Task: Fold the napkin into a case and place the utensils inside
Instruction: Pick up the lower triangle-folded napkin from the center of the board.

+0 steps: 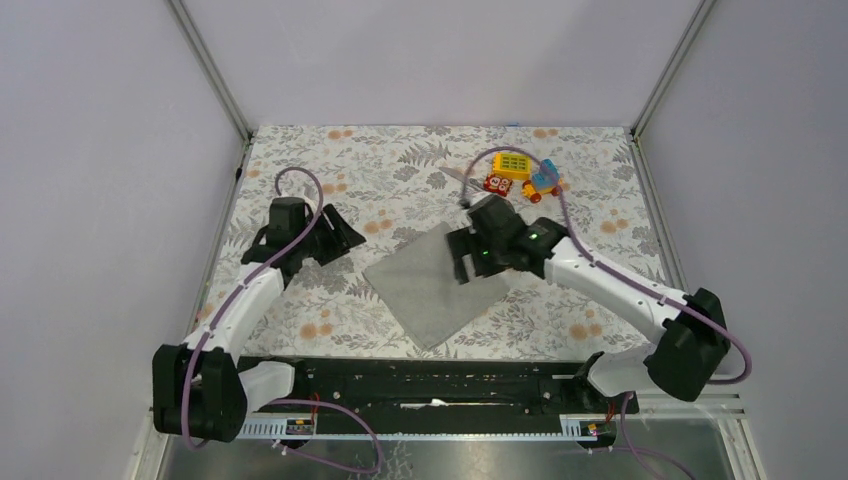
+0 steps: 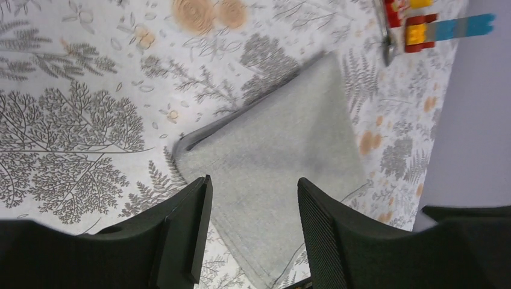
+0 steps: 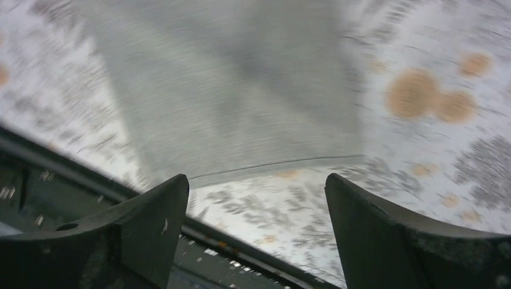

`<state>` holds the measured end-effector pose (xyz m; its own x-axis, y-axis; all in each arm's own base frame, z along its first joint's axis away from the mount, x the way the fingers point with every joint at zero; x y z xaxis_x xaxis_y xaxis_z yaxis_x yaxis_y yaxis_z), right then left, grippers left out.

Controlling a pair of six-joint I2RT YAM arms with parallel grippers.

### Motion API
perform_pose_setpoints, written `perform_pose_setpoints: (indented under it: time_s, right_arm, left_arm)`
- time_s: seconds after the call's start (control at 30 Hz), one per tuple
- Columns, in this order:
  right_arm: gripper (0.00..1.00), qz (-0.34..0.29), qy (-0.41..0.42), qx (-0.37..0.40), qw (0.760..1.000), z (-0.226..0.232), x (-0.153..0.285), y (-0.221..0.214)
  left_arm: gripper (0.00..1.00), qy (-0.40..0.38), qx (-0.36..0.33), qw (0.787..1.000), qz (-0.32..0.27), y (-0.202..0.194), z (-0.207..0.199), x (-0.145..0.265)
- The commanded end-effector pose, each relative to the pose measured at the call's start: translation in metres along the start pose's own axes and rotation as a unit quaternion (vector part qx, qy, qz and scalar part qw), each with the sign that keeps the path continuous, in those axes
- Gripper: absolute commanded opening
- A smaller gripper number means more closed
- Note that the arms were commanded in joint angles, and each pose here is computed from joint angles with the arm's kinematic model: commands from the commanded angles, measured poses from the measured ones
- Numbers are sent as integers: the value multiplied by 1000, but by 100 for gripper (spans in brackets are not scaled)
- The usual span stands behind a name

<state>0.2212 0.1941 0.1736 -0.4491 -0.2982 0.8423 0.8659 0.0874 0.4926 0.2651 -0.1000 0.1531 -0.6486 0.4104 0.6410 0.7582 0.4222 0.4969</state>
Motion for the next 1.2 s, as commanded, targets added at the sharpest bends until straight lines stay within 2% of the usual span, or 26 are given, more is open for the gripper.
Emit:
perform_pose_setpoints:
  time_s: [0.0, 0.1, 0.2, 0.3, 0.33, 0.5, 0.87, 1.17]
  right_arm:
    - [92, 59, 21, 106, 992, 56, 3, -35]
    - [94, 104, 62, 147, 982, 103, -5, -59]
    - [93, 147, 53, 165, 974, 130, -19, -80]
    - [73, 187, 37, 156, 969, 137, -33, -91]
    - [71, 199, 27, 156, 967, 137, -36, -94]
    - [73, 220, -1, 174, 960, 142, -51, -108]
    - [53, 235, -30, 202, 950, 149, -74, -123]
    - [59, 235, -56, 210, 947, 136, -98, -136]
  left_arm:
    - [60, -1, -34, 999, -19, 17, -15, 25]
    - [61, 1, -38, 999, -31, 19, -17, 33]
    - [62, 14, -41, 999, -33, 17, -13, 36]
    - [62, 27, -43, 998, -29, 14, -7, 36]
    - [63, 29, -43, 998, -29, 13, -5, 36]
    - [63, 25, -33, 999, -23, 6, 0, 31]
    - [63, 17, -28, 999, -11, -1, 6, 23]
    - [63, 9, -28, 1000, -11, -2, 6, 23]
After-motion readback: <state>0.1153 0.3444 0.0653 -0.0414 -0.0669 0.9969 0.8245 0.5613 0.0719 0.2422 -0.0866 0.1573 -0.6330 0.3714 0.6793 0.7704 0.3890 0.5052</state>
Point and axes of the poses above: each gripper's point midway between its finger pads, its own x axis back along the fingers, its own z axis along the line the jaws close on, y = z × x, the point moved 5 cm from there along x, back along the fingers, and after that the axes turned 7 degrees about -x, right-handed, at the moved point
